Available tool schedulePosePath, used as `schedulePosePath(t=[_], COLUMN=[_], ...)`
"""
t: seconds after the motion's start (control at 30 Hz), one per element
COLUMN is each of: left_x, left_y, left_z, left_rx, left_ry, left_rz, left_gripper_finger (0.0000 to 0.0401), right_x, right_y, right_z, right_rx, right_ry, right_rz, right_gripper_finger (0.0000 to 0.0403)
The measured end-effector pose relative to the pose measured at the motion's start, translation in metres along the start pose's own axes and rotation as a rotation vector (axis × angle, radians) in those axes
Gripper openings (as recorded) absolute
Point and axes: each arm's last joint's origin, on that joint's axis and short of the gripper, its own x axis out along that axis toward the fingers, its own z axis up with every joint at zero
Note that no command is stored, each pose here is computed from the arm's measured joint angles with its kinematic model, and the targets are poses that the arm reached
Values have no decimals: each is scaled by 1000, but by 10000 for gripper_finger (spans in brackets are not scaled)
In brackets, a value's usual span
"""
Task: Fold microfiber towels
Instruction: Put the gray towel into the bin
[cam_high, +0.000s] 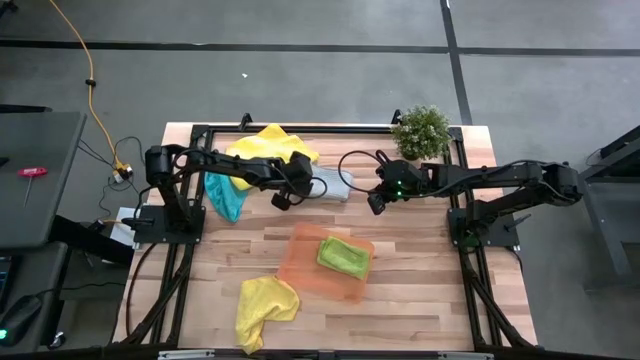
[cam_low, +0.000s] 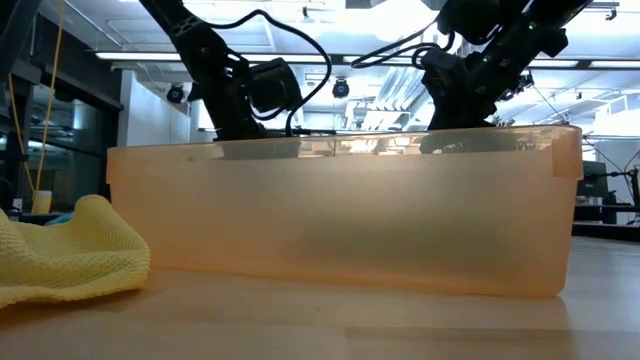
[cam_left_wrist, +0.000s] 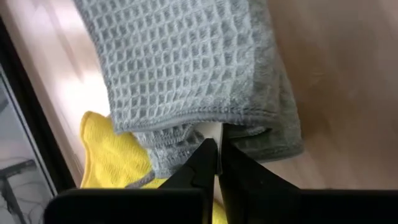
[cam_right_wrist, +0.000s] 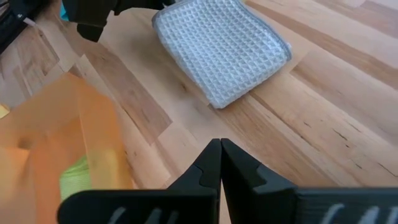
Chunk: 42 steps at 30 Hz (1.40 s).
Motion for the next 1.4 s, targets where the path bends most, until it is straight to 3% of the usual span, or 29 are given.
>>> schedulePosePath(t=[0.37, 0.57, 0.67, 0.73, 0.8, 0.9, 1.13, 1.3, 1.4], left_x=[1, -18, -36, -48, -54, -48, -1, 20, 23], left_y=[-4, 0, 19, 34, 49, 57, 46, 34, 31], left_z=[-10, -11, -7, -6, -6, -10, -13, -11, -16], left_rx=[-86, -113, -202, -312, -423, -505, -594, -663, -687], left_ry=[73, 131, 20, -134, -306, -378, -334, -254, -156], left_rz=[-71, -106, -69, -72, -87, -115, -273, -325, -288], left_gripper_finger=[95, 143, 154, 155, 150, 121, 8, 20, 8], right_x=[0, 0, 0, 0, 0, 0, 0, 0, 0], right_y=[0, 0, 0, -1, -1, -1, -1, -1, -1], right_z=[0, 0, 0, 0, -1, -1, -1, -1, -1], right_rx=[-7, -7, -8, -8, -6, -3, 0, 0, 0], right_ry=[-2, -1, 2, 4, 5, 7, 8, 7, 6], right_rz=[-3, -3, -6, -7, -7, -10, -10, -10, -10], right_gripper_finger=[0, 0, 0, 0, 0, 0, 0, 0, 0])
